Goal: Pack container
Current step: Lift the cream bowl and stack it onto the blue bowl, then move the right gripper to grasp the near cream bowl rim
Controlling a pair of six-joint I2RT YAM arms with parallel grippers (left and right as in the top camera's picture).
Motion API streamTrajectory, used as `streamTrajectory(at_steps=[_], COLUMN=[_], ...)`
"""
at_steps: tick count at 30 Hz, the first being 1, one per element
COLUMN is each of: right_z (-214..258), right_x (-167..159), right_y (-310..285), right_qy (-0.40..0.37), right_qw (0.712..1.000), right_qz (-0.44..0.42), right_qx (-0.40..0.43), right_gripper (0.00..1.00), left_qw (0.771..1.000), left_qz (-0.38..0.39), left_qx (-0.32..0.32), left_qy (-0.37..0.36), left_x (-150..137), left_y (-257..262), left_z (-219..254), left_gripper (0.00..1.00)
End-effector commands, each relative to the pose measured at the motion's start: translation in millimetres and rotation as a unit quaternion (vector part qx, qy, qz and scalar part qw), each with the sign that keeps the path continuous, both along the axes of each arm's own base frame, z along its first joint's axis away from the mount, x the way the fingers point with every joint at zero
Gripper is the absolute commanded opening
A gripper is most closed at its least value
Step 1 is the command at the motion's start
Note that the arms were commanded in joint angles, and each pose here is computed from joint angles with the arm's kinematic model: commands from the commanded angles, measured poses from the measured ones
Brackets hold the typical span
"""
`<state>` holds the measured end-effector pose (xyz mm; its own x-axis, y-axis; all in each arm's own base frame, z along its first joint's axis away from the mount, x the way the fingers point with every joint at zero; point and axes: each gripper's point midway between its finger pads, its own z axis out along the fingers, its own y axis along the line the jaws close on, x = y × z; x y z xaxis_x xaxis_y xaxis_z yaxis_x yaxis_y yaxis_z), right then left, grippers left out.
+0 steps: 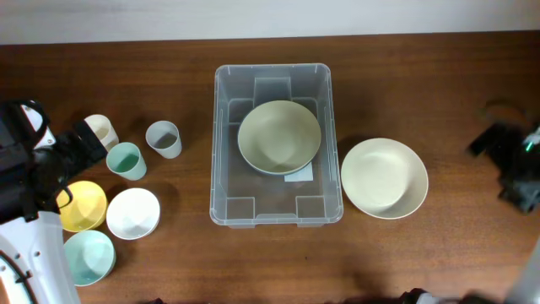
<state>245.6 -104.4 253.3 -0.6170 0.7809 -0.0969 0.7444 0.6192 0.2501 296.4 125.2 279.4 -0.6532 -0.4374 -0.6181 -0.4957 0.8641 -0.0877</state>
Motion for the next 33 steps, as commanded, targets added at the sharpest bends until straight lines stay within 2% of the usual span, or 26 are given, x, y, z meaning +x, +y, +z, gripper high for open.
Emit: streamTrajectory(at_steps=[1, 5, 8, 12, 23, 26, 33], right_z=[-33, -83, -121, -150, -235, -250, -252], right_x=[-34, -29, -13, 12, 42, 43, 44], right_y=[26, 26, 31, 34, 48, 59, 62], right_qy=[-0.036, -0.056, -0.072, -0.089, -0.014, 0.006, 0.007], right_qw=[0.999, 0.998, 0.997, 0.994, 0.992, 0.99, 0.99], right_qz=[-0.01, -0.009, 0.0, 0.011, 0.051, 0.066, 0.074], right_qx=[0.001, -0.005, 0.028, 0.068, 0.112, 0.121, 0.12], right_gripper=[0.99, 0.99, 0.99, 0.99, 1.0, 0.92, 0.58], left_qw=[1.0, 1.0, 1.0, 1.0, 1.0, 1.0, 1.0], left_qz=[0.001, 0.001, 0.001, -0.002, -0.003, -0.003, -0.003], left_qx=[-0.001, -0.001, -0.002, -0.006, -0.007, -0.007, -0.007], left_qy=[-0.007, -0.007, -0.006, -0.008, -0.008, -0.008, -0.008], left_x=[2, 2, 1, 2, 2, 2, 2], left_y=[1, 1, 1, -1, -1, -2, -2], left_z=[5, 4, 4, 4, 4, 4, 4], left_gripper=[0.99, 1.0, 0.99, 1.0, 0.99, 1.0, 0.99])
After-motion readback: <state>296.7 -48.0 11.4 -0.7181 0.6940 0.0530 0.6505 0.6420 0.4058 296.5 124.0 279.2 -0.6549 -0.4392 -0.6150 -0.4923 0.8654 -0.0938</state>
